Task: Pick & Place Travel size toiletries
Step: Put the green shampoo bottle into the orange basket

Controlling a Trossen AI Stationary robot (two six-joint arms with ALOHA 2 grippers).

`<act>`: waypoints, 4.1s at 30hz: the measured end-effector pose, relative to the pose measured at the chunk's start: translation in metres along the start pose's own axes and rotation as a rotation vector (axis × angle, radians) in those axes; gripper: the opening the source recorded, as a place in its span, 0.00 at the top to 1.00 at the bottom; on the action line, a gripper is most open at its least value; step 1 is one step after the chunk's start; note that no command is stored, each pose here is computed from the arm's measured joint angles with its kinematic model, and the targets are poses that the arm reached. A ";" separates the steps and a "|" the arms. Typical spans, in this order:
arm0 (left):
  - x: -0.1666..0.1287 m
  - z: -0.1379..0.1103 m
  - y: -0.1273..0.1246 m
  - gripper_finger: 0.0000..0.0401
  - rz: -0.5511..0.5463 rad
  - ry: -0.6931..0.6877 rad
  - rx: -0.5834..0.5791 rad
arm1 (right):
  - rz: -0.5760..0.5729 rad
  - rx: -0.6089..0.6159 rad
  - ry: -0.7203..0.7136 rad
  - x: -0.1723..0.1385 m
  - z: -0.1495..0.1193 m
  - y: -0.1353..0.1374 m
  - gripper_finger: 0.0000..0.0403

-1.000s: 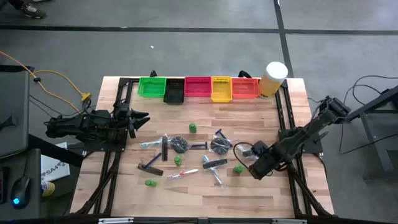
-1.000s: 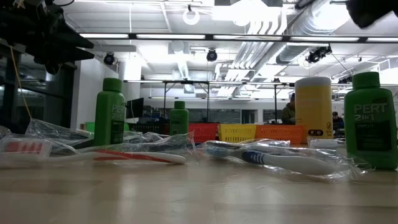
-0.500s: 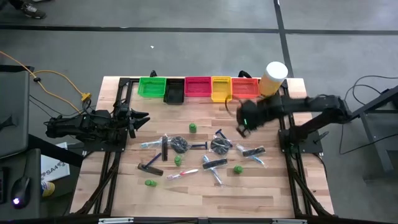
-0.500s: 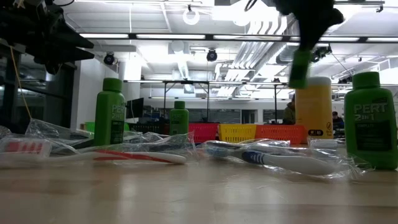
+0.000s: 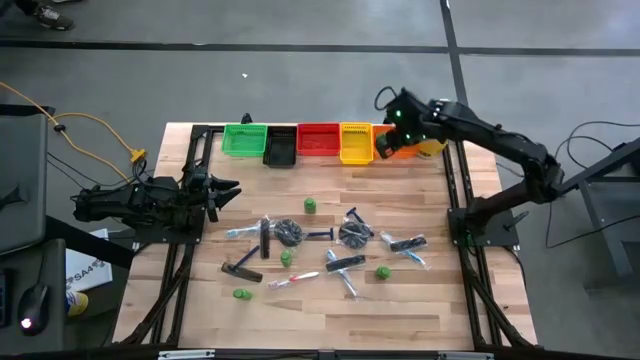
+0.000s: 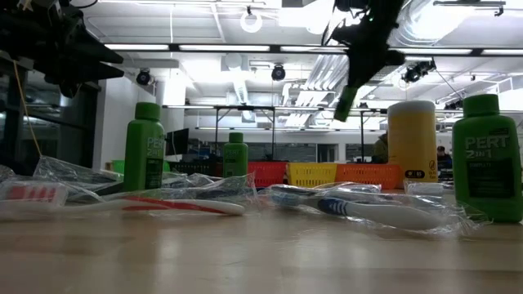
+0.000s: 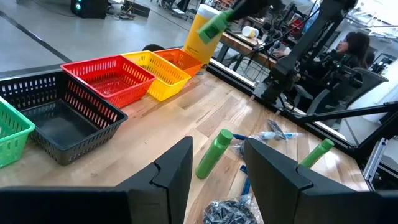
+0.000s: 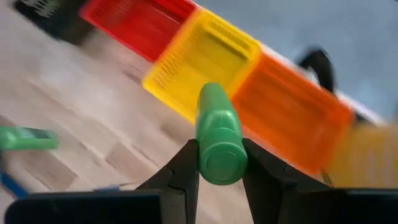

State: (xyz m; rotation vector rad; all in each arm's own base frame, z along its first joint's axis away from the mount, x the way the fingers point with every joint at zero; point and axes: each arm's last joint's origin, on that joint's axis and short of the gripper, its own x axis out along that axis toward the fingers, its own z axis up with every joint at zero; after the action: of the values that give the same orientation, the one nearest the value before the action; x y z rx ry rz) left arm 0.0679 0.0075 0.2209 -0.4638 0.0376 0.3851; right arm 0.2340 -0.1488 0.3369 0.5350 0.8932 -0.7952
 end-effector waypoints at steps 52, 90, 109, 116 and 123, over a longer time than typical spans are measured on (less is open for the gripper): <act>0.000 0.000 0.000 0.63 -0.001 0.000 0.000 | 0.020 -0.959 0.377 0.153 0.057 -0.081 0.79; 0.000 0.000 0.000 0.63 -0.001 -0.001 -0.001 | 0.057 -0.917 0.340 0.154 0.059 -0.083 0.74; 0.000 0.000 0.000 0.63 -0.001 -0.001 -0.001 | 0.077 -0.904 0.382 0.161 0.054 -0.083 0.74; 0.000 0.000 0.000 0.63 -0.001 -0.001 -0.001 | 0.085 -0.902 0.369 0.170 0.055 -0.082 0.74; 0.000 0.000 0.000 0.63 -0.001 -0.001 -0.001 | 0.011 -0.906 0.376 0.171 0.057 -0.083 0.74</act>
State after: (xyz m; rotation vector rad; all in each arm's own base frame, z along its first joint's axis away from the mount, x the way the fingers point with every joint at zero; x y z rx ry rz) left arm 0.0677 0.0075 0.2213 -0.4643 0.0360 0.3847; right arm 0.2603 -0.3035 0.2156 -0.1243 1.4713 -0.2121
